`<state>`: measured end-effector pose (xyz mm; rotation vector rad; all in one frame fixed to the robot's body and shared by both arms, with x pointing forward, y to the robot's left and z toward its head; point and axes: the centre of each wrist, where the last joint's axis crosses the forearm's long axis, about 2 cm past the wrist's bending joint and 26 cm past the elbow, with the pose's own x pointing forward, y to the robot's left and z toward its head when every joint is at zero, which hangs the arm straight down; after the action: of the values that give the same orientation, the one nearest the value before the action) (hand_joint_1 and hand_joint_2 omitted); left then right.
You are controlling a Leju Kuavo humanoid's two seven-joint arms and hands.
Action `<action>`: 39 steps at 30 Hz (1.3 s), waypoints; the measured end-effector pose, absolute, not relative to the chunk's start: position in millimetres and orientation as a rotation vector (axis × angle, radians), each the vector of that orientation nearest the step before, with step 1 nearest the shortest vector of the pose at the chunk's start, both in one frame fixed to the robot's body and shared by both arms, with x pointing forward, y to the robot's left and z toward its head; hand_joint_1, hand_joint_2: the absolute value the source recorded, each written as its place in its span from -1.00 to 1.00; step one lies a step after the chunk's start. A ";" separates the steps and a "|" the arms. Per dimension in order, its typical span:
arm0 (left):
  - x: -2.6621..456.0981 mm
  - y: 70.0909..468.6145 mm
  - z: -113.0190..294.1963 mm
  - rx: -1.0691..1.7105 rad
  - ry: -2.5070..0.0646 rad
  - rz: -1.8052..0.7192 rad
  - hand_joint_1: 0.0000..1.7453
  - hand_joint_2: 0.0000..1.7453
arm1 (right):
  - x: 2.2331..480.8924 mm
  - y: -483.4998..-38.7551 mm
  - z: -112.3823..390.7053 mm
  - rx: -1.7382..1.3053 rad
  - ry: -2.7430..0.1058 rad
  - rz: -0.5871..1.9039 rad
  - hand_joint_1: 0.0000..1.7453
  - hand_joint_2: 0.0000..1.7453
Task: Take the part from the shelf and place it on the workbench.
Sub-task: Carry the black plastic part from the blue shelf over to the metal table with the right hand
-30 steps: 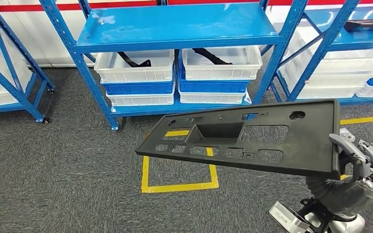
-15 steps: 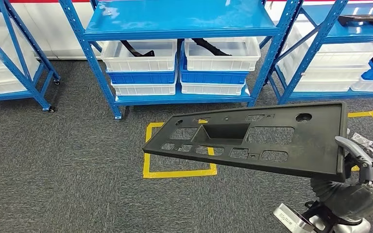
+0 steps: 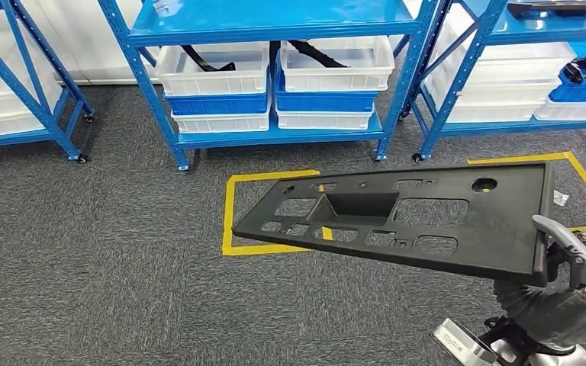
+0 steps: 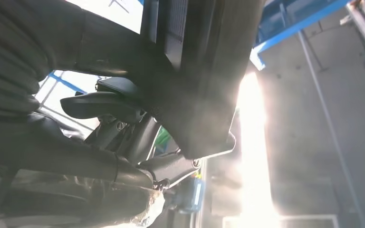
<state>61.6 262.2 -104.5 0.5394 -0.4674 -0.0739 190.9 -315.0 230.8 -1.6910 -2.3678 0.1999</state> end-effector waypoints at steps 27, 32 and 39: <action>61.7 265.3 -104.7 0.536 -0.494 -0.094 -1.00 1.00 | 195.1 -321.8 224.7 -1.669 -2.362 0.214 1.00 1.00; 63.2 265.4 -104.6 0.533 -0.499 -0.098 -1.00 1.00 | 197.2 -322.9 224.6 -1.676 -2.357 0.218 1.00 1.00; 66.5 266.8 -104.2 0.529 -0.502 -0.104 -1.00 1.00 | 197.0 -325.2 224.3 -1.689 -2.347 0.221 1.00 1.00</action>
<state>66.5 266.8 -104.2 0.5295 -0.5022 -0.1038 197.0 -325.2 224.3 -1.6887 -2.3469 0.2207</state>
